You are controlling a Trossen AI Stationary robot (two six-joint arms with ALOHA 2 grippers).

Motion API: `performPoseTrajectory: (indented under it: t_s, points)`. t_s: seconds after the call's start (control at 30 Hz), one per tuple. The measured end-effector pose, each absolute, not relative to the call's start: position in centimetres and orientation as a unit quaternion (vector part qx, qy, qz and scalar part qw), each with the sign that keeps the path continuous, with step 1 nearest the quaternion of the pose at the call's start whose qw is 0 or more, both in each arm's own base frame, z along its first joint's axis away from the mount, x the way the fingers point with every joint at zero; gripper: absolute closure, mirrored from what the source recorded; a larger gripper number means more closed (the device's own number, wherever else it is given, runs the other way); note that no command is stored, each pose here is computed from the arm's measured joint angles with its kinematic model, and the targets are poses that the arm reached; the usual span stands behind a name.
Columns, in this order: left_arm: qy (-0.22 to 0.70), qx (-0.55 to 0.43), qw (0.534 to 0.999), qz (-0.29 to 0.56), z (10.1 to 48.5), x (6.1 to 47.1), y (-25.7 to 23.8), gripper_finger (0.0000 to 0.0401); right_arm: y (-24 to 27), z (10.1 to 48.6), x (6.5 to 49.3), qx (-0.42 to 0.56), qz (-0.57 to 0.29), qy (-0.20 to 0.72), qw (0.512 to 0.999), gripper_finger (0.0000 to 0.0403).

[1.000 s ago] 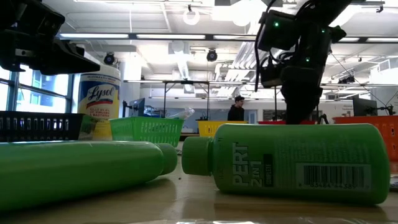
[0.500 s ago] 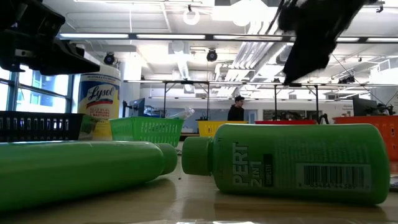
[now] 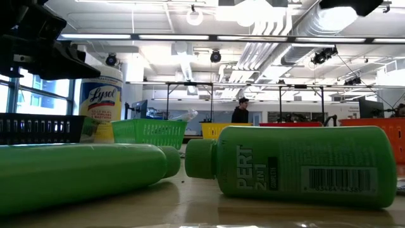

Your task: Pick & Place Travel size toiletries

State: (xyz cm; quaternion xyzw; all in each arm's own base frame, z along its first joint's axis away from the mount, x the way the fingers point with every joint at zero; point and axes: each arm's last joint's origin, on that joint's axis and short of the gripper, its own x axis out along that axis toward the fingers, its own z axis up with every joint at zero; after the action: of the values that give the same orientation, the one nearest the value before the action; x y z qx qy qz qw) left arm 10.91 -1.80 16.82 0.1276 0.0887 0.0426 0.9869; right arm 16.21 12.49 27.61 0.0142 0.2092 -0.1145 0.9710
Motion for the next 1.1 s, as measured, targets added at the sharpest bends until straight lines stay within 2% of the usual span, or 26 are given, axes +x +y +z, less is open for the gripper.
performPoseTrajectory:
  t_s: [0.13, 0.2, 0.23, 0.4, 0.5, 0.7, 1.1]
  points:
    - [0.086, 0.133, 0.986, 0.042, 16.9, 10.9, -1.8, 0.0401, 12.9, 26.5, 14.6, -0.014, -0.128, 0.178, 0.976, 0.0340]
    - [0.078, 0.136, 0.987, 0.043, 17.0, 10.9, -1.8, 0.0401, 12.4, 25.9, 13.6, 0.009, -0.116, 0.162, 0.980, 0.0382]
    - [0.074, 0.135, 0.987, 0.044, 17.1, 11.0, -1.8, 0.0401, 12.2, 25.5, 13.2, 0.029, -0.109, 0.150, 0.982, 0.0391]
    - [0.059, 0.147, 0.986, 0.044, 17.4, 11.0, -1.8, 0.0401, 10.5, 22.7, 12.4, 0.094, 0.007, 0.094, 0.991, 0.0400]
    - [0.051, 0.158, 0.985, 0.038, 17.6, 11.0, -1.9, 0.0401, 8.9, 20.9, 12.6, 0.098, 0.048, 0.067, 0.992, 0.0399]
    - [0.030, 0.161, 0.986, 0.018, 18.0, 11.1, -2.0, 0.0401, 5.4, 19.8, 12.4, 0.082, 0.023, 0.057, 0.995, 0.0399]
    - [0.030, 0.131, 0.990, 0.030, 18.0, 11.0, -1.9, 0.0401, 1.8, 20.9, 8.6, 0.096, -0.004, -0.009, 0.995, 0.0399]
